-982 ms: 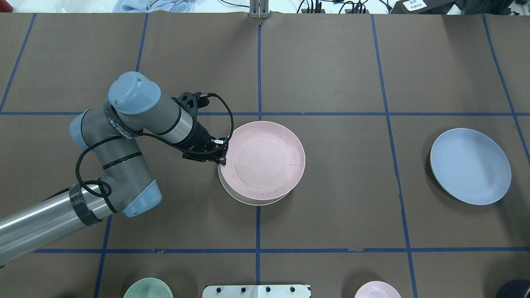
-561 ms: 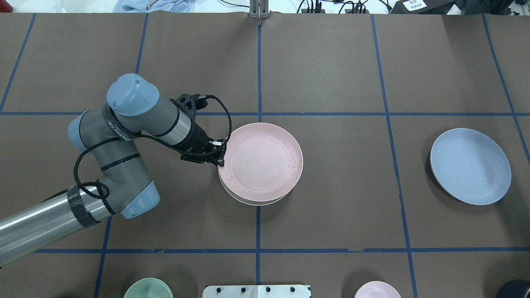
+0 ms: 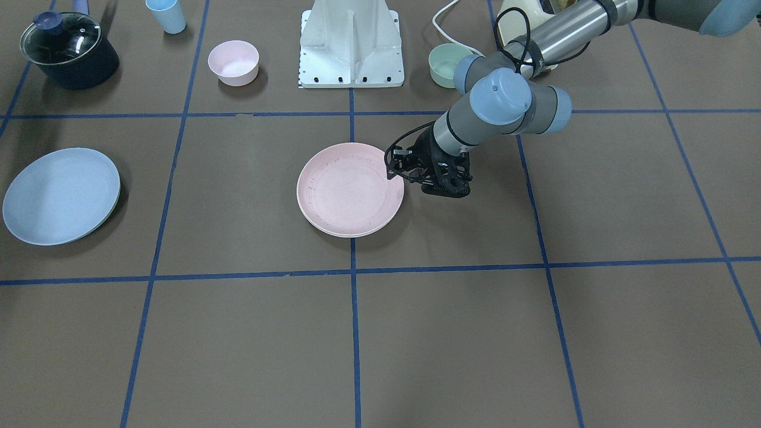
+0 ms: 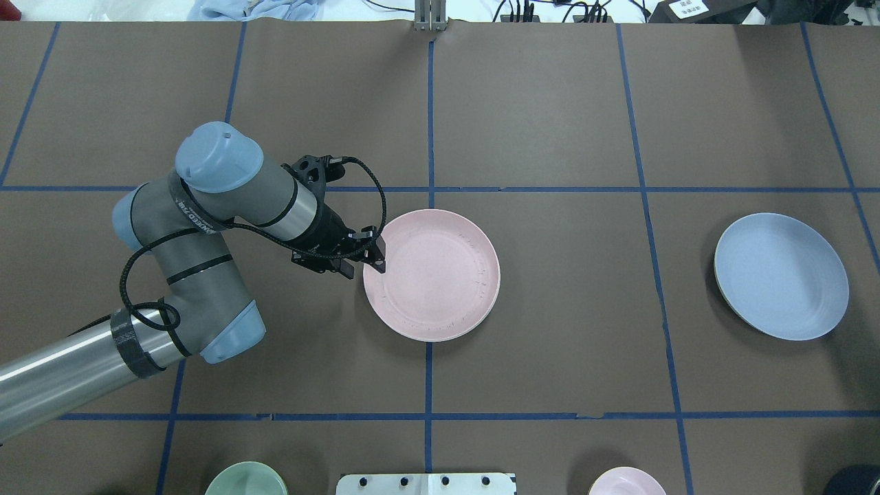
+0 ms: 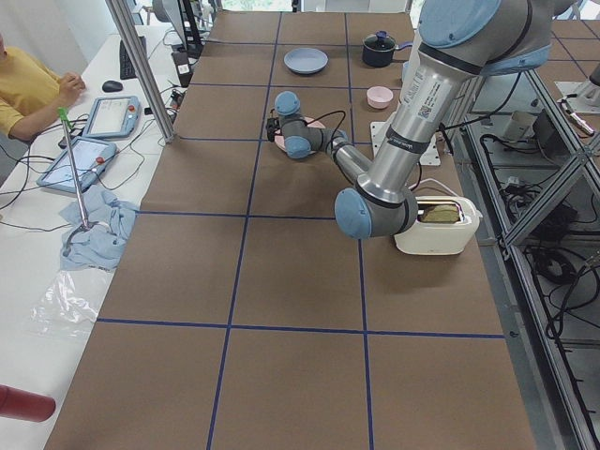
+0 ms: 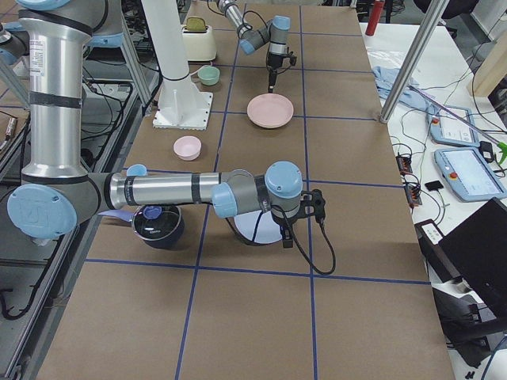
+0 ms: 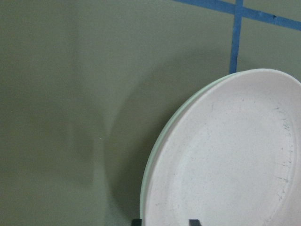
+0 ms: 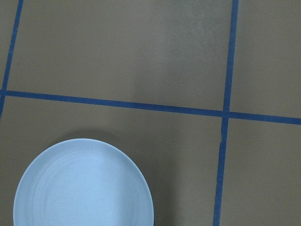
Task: Stack three plates with pink and blue
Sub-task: 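Withdraw the left gripper while the right gripper reaches to the light blue plate rim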
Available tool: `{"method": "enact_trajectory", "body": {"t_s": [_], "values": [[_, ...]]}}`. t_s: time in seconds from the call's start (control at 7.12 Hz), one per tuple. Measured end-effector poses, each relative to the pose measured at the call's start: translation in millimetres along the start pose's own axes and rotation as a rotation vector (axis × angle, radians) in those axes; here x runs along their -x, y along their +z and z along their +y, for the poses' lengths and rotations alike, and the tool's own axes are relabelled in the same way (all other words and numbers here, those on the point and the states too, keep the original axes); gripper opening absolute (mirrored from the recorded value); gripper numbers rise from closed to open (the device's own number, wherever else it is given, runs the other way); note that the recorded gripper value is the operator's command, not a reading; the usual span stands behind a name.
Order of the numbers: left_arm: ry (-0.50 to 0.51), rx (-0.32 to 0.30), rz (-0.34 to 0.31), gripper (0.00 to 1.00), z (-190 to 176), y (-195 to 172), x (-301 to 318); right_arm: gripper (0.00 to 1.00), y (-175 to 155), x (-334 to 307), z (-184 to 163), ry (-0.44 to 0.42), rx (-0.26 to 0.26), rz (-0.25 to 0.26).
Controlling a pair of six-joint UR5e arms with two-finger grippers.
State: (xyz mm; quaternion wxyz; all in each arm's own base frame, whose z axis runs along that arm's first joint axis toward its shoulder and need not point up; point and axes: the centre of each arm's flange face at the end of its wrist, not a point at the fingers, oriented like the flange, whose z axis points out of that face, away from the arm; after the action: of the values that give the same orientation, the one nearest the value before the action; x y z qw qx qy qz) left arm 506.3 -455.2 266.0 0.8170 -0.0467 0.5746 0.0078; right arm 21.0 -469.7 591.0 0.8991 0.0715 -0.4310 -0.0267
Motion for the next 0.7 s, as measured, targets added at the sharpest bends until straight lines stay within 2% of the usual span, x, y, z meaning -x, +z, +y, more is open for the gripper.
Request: {"method": "enact_trajectory", "body": {"t_s": [0.28, 0.56, 0.7], "values": [[0.004, -0.043, 0.016, 0.65, -2, -45, 25, 1.00, 22, 23, -2, 0.021, 0.040, -0.005], [0.048, -0.092, 0.017, 0.65, -3, -97, 64, 1.00, 55, 57, 0, 0.177, 0.061, -0.004], [0.070, -0.112, 0.010, 0.65, -9, -118, 82, 1.00, 73, 64, 12, 0.229, 0.070, -0.003]]}}
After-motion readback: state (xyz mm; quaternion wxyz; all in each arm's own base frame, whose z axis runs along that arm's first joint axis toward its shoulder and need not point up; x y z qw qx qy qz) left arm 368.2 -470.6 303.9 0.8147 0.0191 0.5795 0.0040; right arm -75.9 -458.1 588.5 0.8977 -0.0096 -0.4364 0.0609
